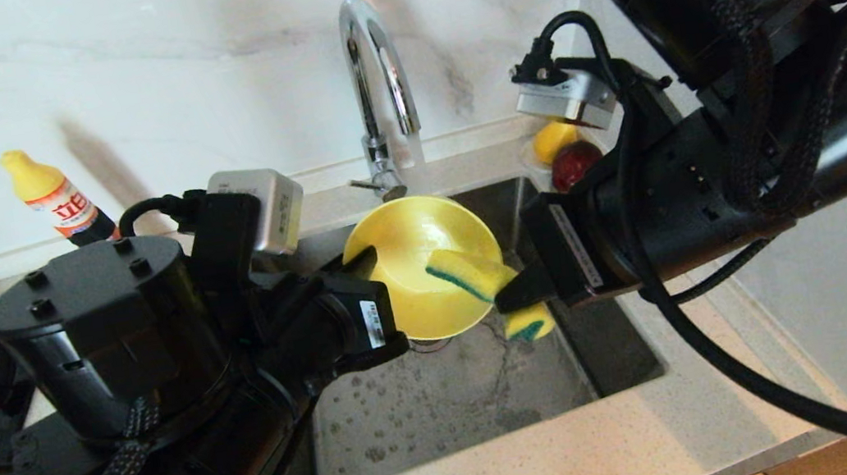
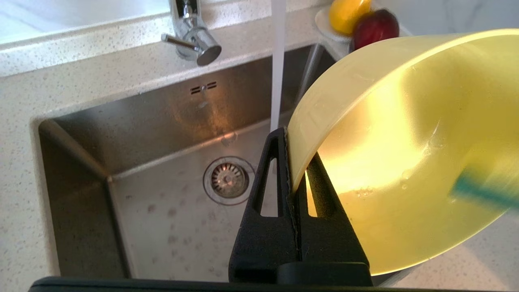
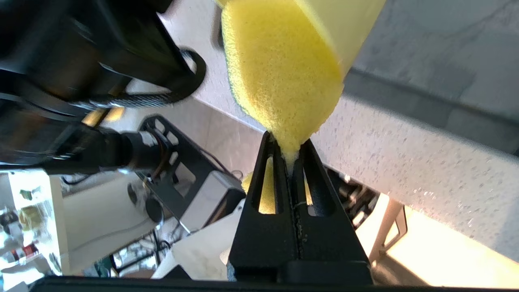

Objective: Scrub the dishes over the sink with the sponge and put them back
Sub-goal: Wipe the bowl, then rinse the bowl

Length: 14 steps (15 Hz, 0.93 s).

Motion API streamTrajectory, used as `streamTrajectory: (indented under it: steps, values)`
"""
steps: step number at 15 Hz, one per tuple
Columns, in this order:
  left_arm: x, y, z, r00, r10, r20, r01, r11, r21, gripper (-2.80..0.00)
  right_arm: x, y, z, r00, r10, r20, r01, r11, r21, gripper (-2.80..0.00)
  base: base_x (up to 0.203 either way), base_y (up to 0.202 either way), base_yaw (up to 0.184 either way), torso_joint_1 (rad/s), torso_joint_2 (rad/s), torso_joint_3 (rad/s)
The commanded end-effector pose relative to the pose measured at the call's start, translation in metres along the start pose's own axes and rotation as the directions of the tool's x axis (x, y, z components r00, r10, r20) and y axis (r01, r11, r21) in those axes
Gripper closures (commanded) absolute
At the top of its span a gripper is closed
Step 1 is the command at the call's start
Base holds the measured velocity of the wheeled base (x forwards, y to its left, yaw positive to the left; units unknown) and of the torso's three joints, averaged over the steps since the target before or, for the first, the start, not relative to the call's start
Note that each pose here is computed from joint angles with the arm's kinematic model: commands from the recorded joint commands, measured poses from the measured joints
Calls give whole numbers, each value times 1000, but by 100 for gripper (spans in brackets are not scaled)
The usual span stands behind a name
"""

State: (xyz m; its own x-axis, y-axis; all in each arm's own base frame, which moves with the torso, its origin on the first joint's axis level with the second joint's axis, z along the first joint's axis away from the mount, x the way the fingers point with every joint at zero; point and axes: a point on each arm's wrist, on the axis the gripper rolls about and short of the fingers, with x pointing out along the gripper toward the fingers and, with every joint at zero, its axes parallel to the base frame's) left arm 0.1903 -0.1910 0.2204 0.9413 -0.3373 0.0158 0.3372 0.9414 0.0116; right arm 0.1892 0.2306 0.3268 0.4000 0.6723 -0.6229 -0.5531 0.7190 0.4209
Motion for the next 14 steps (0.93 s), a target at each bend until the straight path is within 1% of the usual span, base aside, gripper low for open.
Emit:
streamTrajectory:
  steps: [1, 3, 6, 8, 10, 11, 12, 13, 14]
  values:
    - [0, 0, -4, 1000, 3, -9, -3, 1000, 3, 0, -19, 2, 2, 999, 19, 46, -19, 1000, -5, 0, 0, 0, 0, 0, 0, 0]
    - [1, 0, -10, 1000, 4, -30, -4, 1000, 11, 0, -34, 4, 2, 996, 38, 83, -37, 999, -14, 0, 0, 0, 0, 0, 0, 0]
    - [12, 0, -22, 997, 22, -74, -20, 1000, 20, 0, -56, 4, 5, 989, 52, 138, -50, 999, -16, 0, 0, 0, 0, 0, 0, 0]
    - [19, 2, -31, 990, 36, -139, -32, 999, 29, 0, -69, 3, 3, 985, 58, 163, -56, 998, -17, 0, 0, 0, 0, 0, 0, 0]
    - [29, 3, -35, 970, 45, -240, -48, 999, -6, 0, -77, 3, 0, 984, 61, 170, -58, 998, -19, 0, 0, 0, 0, 0, 0, 0]
    - [34, 4, -33, 956, 41, -289, -56, 998, -42, 0, -78, 2, -3, 985, 59, 164, -57, 998, -18, 0, 0, 0, 0, 0, 0, 0]
    - [39, 5, -28, 940, 26, -340, -61, 994, -92, 0, -79, 0, -6, 986, 54, 156, -52, 999, -16, 0, 0, 0, 0, 0, 0, 0]
    - [46, 9, -24, 918, 13, -396, -75, 987, -142, 0, -78, -1, -9, 988, 49, 148, -48, 999, -14, 0, 0, 0, 0, 0, 0, 0]
    - [54, 13, -19, 899, 6, -438, -102, 975, -195, 0, -78, -3, -12, 989, 46, 141, -45, 999, -11, 0, 0, 0, 0, 0, 0, 0]
